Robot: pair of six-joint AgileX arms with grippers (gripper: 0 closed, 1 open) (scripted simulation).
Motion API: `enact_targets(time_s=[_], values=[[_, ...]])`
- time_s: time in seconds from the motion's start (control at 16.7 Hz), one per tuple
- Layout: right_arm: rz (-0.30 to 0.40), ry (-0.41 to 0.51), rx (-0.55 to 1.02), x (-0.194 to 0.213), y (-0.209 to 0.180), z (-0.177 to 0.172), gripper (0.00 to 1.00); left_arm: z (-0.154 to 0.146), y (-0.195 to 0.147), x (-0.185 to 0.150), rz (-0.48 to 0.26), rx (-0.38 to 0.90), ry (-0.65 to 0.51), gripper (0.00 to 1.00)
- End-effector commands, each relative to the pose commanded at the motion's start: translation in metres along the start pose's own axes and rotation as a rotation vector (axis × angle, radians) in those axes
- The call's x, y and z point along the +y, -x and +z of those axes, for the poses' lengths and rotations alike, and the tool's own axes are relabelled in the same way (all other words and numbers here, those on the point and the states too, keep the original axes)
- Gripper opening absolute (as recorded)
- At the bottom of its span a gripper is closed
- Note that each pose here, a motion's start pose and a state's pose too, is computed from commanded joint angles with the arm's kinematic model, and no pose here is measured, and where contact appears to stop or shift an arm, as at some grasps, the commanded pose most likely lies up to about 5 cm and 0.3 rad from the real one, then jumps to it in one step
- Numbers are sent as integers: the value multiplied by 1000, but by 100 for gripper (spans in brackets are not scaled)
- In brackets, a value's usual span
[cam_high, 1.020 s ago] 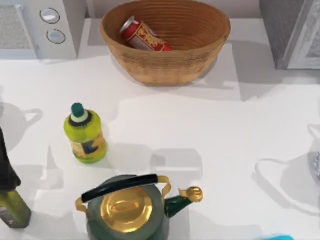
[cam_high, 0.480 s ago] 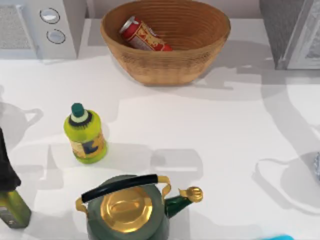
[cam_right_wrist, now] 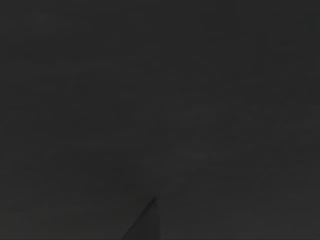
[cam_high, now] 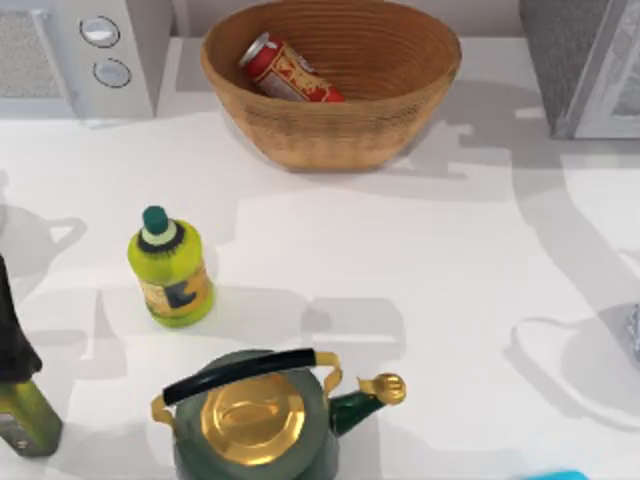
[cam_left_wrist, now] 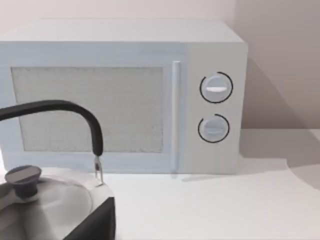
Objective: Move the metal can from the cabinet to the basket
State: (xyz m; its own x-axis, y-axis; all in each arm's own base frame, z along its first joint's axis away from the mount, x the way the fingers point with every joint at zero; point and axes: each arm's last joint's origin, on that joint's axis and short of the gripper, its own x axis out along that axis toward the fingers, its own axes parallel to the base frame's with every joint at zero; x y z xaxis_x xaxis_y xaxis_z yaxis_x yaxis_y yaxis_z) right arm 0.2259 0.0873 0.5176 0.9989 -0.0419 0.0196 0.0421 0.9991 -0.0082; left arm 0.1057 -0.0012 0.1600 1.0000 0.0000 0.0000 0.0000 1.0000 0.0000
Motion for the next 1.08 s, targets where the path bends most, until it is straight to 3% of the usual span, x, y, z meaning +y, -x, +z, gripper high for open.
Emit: enact_targets(time_s=[0.36,0.54,0.84,1.08], values=[[-1,0,-2,1,-42,-1,100,0,0,0,0,0,0,100],[-1,0,-3,1,-44,-1,100,0,0,0,0,0,0,100],[5,-11,-50,-10,-20,6,100,0,0,0,0,0,0,100],[3,-43,-194,-41,38,17,100,0,0,0,0,0,0,100]])
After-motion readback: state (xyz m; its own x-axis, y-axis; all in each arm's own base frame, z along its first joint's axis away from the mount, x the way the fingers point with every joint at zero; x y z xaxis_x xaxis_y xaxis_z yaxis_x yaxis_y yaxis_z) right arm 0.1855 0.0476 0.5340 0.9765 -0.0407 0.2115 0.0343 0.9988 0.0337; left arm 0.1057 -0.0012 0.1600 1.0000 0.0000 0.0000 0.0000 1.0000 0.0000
